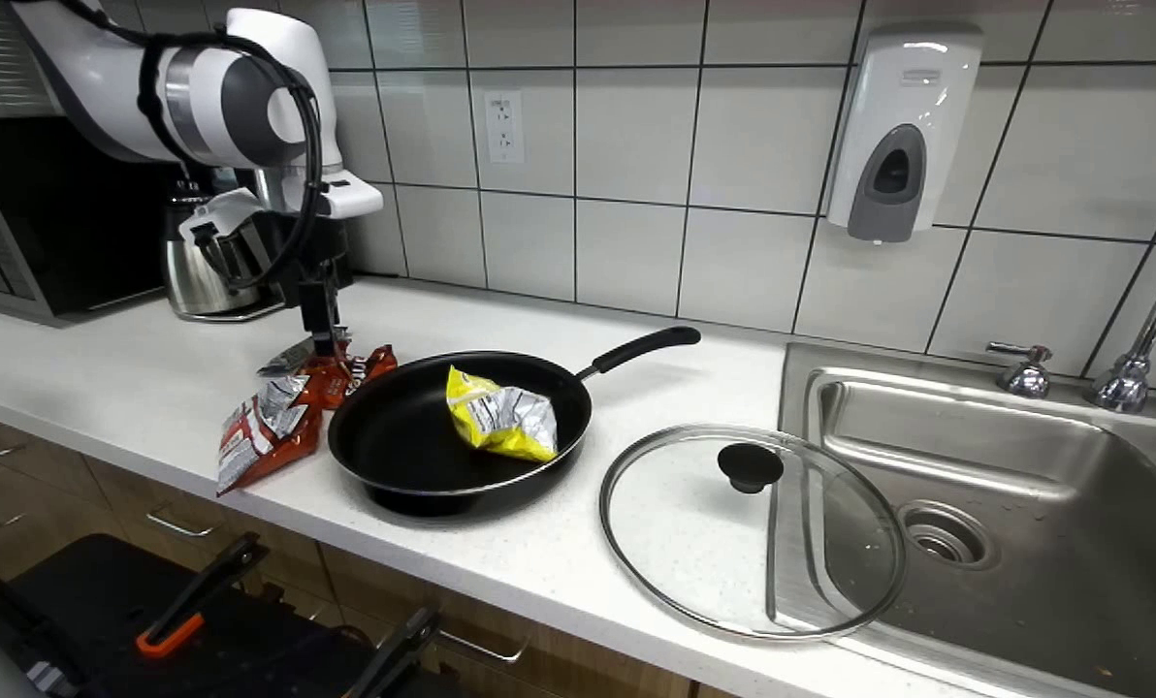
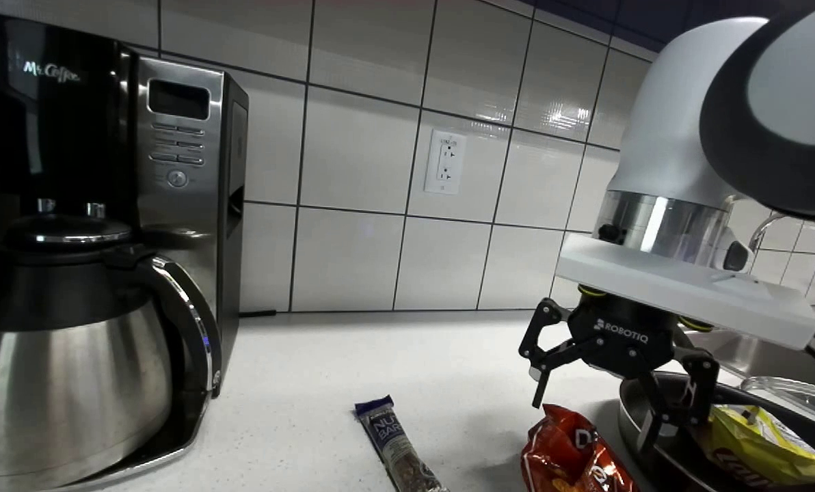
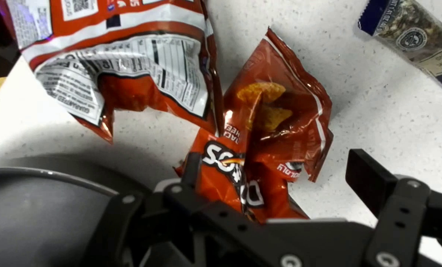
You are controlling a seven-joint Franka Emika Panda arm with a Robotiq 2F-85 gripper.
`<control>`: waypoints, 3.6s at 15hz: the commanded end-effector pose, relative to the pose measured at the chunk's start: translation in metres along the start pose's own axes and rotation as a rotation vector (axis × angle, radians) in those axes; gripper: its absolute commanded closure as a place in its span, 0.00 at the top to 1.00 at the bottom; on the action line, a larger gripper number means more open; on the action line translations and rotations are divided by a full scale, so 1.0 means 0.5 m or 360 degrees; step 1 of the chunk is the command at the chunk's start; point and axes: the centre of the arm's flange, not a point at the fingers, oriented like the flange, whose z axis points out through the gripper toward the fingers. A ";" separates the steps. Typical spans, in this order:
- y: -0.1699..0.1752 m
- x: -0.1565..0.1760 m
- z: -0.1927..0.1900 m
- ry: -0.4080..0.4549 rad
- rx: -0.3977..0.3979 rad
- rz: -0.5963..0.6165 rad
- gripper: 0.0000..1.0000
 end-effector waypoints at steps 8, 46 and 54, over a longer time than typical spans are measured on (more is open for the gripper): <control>0.086 -0.033 0.010 0.0048 0.0148 0.0106 1.00; 0.102 0.001 0.064 -0.0008 0.0242 0.0279 0.00; 0.092 0.004 0.050 0.0011 0.0245 0.0249 0.00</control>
